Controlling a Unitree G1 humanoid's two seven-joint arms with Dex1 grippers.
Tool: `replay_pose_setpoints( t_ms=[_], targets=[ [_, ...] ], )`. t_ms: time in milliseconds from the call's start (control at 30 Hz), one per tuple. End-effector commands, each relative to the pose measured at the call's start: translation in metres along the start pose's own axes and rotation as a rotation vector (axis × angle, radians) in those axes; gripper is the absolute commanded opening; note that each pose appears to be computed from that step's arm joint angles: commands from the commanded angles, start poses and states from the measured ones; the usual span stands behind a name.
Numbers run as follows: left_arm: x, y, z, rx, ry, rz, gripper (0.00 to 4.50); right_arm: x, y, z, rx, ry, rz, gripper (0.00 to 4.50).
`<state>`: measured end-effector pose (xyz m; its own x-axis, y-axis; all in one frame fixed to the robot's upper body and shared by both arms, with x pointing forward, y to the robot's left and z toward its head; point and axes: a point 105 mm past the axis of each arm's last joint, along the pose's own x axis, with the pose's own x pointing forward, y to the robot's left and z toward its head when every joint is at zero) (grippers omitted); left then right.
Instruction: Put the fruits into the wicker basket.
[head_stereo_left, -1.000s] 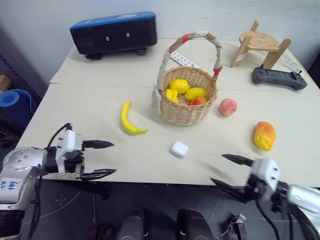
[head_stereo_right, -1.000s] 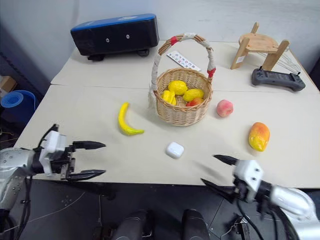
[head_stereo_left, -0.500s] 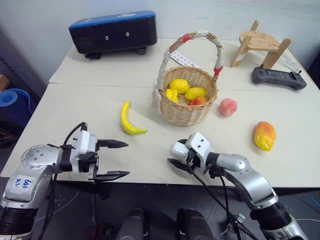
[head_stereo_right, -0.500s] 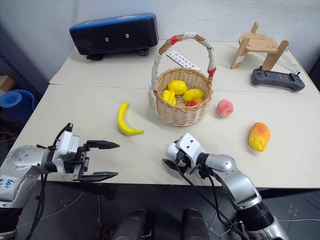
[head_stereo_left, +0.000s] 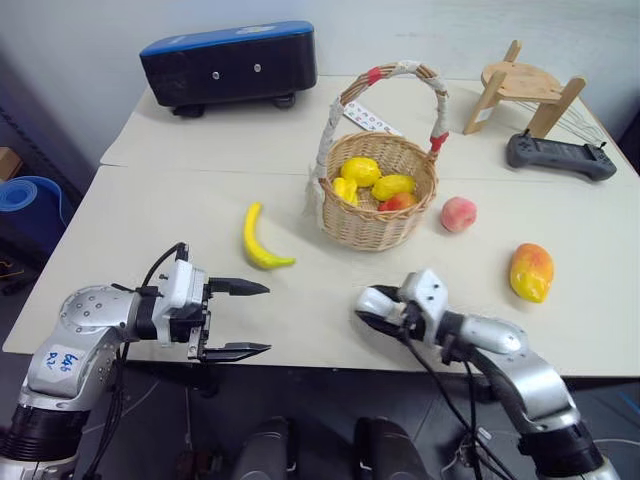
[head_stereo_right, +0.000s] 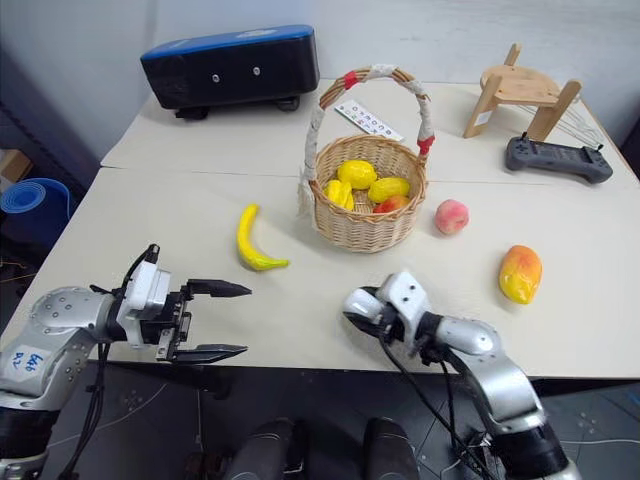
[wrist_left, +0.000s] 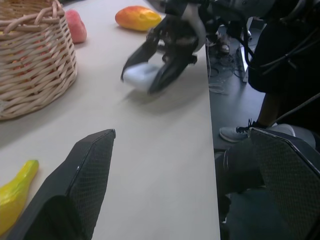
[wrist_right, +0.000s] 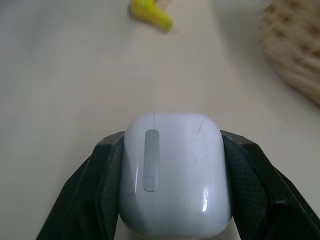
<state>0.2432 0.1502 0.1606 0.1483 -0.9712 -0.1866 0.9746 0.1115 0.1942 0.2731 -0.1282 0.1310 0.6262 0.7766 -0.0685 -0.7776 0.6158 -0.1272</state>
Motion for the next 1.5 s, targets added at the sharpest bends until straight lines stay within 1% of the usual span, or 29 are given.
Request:
replay_pose_setpoints(
  t_ms=[33, 167, 267, 300, 367, 433, 500, 600, 733, 800, 867, 933, 1000, 1067, 1100, 1167, 1267, 1367, 1433, 1467, 1500],
  targets=[
    [0.007, 0.003, 0.016, 0.017, -0.071, 0.004, 4.50, -0.055, -0.027, 0.045, -0.029, -0.145, -0.166, 2.35],
    [0.014, 0.008, 0.024, 0.014, -0.116, 0.012, 4.50, -0.139, -0.073, 0.051, -0.083, -0.061, -0.462, 2.35],
    [0.019, 0.012, 0.027, 0.008, -0.146, 0.021, 4.50, -0.198, -0.108, 0.052, -0.093, -0.043, -0.698, 2.35],
    [0.021, 0.013, 0.028, 0.008, -0.152, 0.022, 4.50, -0.219, -0.122, 0.046, -0.102, -0.019, -0.789, 2.35],
    [0.025, 0.014, 0.029, 0.010, -0.160, 0.020, 4.50, -0.250, -0.146, 0.025, -0.111, 0.084, -0.932, 2.35],
    [0.027, 0.017, 0.030, 0.015, -0.164, 0.021, 4.50, -0.269, -0.166, 0.004, -0.079, 0.153, -1.029, 2.35],
    [0.027, 0.018, 0.031, 0.015, -0.167, 0.025, 4.50, -0.275, -0.181, -0.009, -0.052, 0.175, -1.094, 2.35],
    [0.028, 0.019, 0.028, 0.014, -0.156, 0.030, 4.50, -0.268, -0.198, -0.032, 0.023, 0.192, -1.144, 2.35],
    [0.027, 0.025, 0.028, 0.024, -0.152, 0.050, 4.50, -0.256, -0.208, -0.045, 0.074, 0.179, -1.150, 2.35],
    [0.027, 0.026, 0.028, 0.028, -0.145, 0.051, 4.50, -0.253, -0.212, -0.050, 0.107, 0.168, -1.166, 3.09],
    [0.025, 0.028, 0.027, 0.034, -0.138, 0.054, 4.50, -0.252, -0.212, -0.052, 0.105, 0.176, -1.162, 3.73],
    [0.022, 0.031, 0.027, 0.041, -0.129, 0.072, 4.50, -0.255, -0.211, -0.047, 0.068, 0.179, -1.149, 4.43],
    [0.018, 0.034, 0.025, 0.044, -0.123, 0.093, 4.50, -0.257, -0.210, -0.038, 0.025, 0.158, -1.135, 4.47],
    [0.007, 0.040, 0.021, 0.039, -0.108, 0.144, 4.50, -0.250, -0.202, -0.013, -0.067, 0.076, -1.042, 4.47],
    [-0.002, 0.043, 0.017, 0.034, -0.090, 0.182, 4.50, -0.245, -0.195, -0.001, -0.124, 0.062, -0.981, 4.47],
    [-0.020, 0.049, 0.009, 0.027, -0.056, 0.261, 4.50, -0.229, -0.177, 0.012, -0.180, 0.052, -0.843, 4.47],
    [-0.064, 0.055, -0.010, -0.009, 0.020, 0.439, 4.50, -0.190, -0.134, 0.033, -0.259, -0.010, -0.577, 4.47],
    [-0.107, 0.052, -0.029, -0.068, 0.085, 0.581, 4.50, -0.159, -0.095, 0.039, -0.276, -0.032, -0.392, 4.47],
    [-0.141, 0.046, -0.043, -0.129, 0.130, 0.697, 4.50, -0.134, -0.057, 0.038, -0.307, -0.038, -0.188, 4.47],
    [-0.157, 0.043, -0.049, -0.163, 0.144, 0.759, 4.50, -0.124, -0.041, 0.038, -0.313, -0.057, -0.115, 4.47],
    [-0.165, 0.041, -0.052, -0.183, 0.151, 0.794, 4.50, -0.119, -0.032, 0.038, -0.312, -0.070, -0.078, 4.47]
  ],
)
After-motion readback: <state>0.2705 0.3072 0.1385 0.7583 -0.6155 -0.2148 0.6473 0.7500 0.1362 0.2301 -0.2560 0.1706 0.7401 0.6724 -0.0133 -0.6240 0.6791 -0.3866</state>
